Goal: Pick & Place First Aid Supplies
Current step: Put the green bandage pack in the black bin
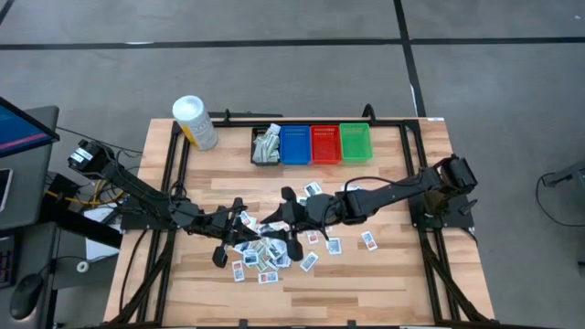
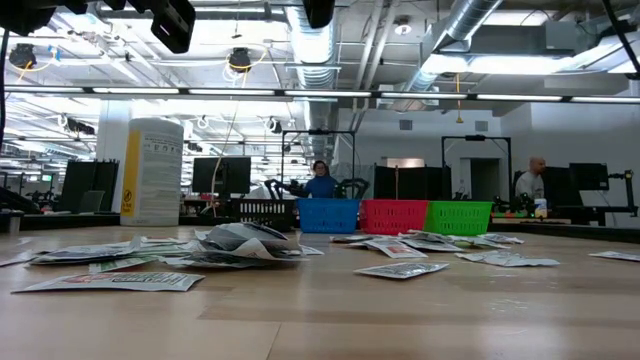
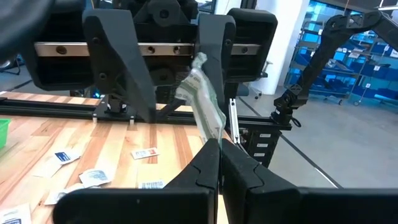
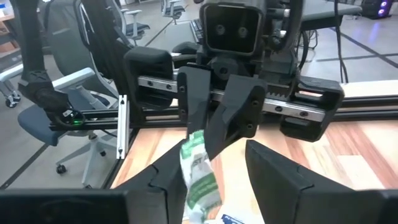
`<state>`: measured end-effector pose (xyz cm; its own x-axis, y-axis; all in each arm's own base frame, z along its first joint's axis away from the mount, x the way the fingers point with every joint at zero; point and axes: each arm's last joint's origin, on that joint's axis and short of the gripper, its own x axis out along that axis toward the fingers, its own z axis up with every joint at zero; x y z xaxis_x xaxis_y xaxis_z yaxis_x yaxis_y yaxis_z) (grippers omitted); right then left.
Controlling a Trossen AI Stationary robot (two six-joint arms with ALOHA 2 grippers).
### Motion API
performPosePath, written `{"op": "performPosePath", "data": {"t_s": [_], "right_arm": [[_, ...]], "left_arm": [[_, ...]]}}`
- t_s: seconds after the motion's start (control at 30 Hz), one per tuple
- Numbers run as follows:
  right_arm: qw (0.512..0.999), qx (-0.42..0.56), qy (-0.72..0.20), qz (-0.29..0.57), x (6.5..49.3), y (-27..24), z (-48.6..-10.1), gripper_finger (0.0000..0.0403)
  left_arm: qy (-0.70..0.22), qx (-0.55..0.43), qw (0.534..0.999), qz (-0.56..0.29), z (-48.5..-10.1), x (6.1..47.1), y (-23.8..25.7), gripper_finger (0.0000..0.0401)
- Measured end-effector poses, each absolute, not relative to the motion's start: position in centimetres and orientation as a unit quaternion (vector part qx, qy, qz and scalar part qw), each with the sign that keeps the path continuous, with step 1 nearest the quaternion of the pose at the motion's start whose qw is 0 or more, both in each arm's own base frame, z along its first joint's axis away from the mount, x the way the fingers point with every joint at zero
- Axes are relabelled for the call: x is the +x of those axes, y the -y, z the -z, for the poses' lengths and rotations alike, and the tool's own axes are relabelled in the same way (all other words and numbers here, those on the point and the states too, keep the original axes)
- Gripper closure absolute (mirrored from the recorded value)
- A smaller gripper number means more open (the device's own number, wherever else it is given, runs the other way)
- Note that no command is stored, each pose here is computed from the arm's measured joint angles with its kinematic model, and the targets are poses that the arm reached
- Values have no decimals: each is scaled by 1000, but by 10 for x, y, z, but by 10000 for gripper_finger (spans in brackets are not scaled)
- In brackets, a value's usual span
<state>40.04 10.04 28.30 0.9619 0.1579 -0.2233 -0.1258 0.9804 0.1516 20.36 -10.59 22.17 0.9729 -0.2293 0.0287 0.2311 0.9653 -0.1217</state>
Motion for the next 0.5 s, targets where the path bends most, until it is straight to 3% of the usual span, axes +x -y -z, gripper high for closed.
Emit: {"op": "performPosePath", "data": {"t_s": [0.23,0.5], "right_arm": [[986,69,-120,-93,399,-106,-283,265],[985,68,-122,-105,397,-114,-283,332]], "left_arm": [[7,-62,991,116,-222,204,106,395],[7,-62,991,116,-222,204,106,395]]}}
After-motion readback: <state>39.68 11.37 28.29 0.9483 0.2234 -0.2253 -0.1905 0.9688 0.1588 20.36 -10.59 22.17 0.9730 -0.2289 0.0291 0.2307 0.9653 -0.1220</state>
